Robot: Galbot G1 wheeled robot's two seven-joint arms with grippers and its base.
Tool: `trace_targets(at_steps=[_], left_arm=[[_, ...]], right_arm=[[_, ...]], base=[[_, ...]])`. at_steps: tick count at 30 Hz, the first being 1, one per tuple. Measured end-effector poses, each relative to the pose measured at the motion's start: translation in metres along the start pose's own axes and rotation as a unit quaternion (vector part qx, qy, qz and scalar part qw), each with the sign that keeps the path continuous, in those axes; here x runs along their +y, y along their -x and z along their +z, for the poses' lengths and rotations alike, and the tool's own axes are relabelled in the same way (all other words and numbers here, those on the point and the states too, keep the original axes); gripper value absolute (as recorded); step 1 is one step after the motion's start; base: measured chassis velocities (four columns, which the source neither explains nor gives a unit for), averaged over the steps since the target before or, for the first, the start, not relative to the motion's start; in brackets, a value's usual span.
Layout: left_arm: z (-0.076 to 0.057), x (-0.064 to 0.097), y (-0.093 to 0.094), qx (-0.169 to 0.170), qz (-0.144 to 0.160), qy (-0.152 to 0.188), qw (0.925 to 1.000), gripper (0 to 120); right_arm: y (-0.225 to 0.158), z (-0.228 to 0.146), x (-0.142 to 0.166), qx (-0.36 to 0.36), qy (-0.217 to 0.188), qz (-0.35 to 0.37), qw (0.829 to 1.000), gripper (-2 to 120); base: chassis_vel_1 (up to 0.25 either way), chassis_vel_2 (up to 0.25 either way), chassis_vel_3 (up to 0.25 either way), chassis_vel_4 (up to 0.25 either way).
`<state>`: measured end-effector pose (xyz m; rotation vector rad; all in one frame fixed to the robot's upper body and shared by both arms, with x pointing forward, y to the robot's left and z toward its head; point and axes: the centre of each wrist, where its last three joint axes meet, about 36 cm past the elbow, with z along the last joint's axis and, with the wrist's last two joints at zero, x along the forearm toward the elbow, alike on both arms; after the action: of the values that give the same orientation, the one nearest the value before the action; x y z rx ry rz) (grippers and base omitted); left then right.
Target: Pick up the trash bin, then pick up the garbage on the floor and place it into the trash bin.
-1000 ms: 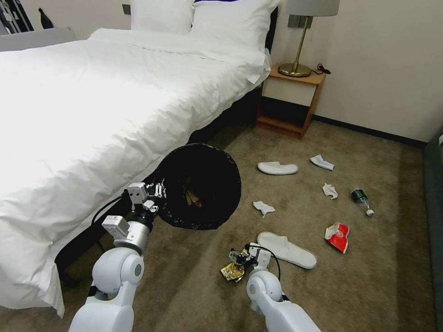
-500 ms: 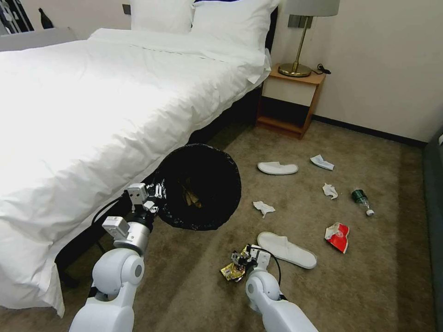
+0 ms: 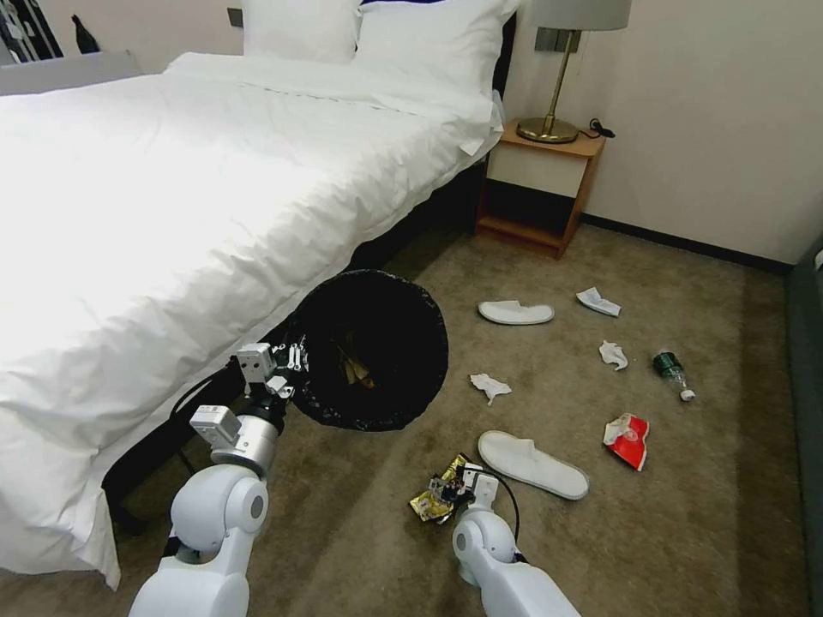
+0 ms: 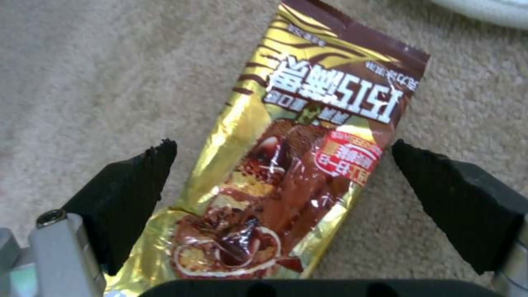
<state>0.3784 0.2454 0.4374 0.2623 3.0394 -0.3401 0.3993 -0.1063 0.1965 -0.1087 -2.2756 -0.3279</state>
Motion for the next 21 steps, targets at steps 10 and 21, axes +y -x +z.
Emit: trace_targets(at_steps=[10, 21], left_arm=[[0.001, -0.001, -0.001, 0.000, 0.000, 0.001, 1.0000, 3], [0.003, -0.002, 0.001, -0.001, 0.001, 0.000, 1.0000, 3]], right_arm=[[0.008, 0.012, -0.005, 0.000, -0.004, 0.003, 1.000, 84], [0.011, 0.017, -0.013, -0.002, -0.007, 0.007, 1.000, 56]], base=[[0.000, 0.000, 0.000, 0.000], [0.000, 0.000, 0.000, 0.000]])
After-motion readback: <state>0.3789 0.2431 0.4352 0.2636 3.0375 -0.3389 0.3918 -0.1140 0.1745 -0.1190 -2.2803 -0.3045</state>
